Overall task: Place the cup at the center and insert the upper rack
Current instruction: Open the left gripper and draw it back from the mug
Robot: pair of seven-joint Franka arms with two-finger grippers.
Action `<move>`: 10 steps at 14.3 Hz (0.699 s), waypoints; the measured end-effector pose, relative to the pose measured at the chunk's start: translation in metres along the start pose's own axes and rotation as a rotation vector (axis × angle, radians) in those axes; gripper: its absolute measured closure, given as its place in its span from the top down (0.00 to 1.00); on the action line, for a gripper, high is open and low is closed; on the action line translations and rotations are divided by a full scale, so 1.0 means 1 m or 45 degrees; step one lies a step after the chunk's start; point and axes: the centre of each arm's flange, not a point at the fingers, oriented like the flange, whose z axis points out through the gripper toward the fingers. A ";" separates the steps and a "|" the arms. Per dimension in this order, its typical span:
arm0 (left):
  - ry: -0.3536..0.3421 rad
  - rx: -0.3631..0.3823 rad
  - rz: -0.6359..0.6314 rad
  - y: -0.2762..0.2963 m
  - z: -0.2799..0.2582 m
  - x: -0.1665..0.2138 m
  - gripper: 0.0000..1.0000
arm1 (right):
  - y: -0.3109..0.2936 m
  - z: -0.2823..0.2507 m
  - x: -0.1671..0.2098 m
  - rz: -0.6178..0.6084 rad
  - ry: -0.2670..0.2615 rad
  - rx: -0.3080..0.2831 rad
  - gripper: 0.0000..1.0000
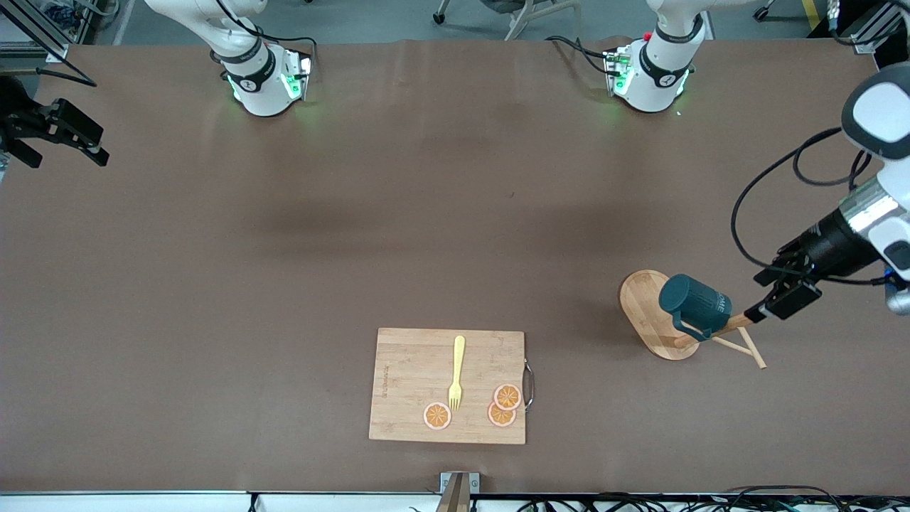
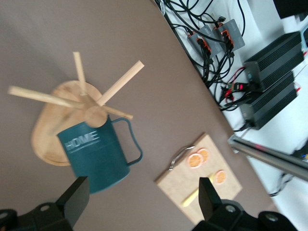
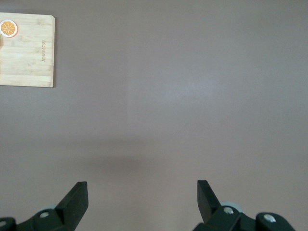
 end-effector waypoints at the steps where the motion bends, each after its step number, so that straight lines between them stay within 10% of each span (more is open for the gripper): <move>1: 0.026 0.058 0.066 0.003 -0.011 -0.012 1.00 | 0.000 0.001 0.000 0.001 -0.004 0.000 1.00; 10: -0.003 0.345 0.985 -0.021 -0.091 -0.036 1.00 | -0.003 0.010 0.005 -0.007 -0.028 0.001 1.00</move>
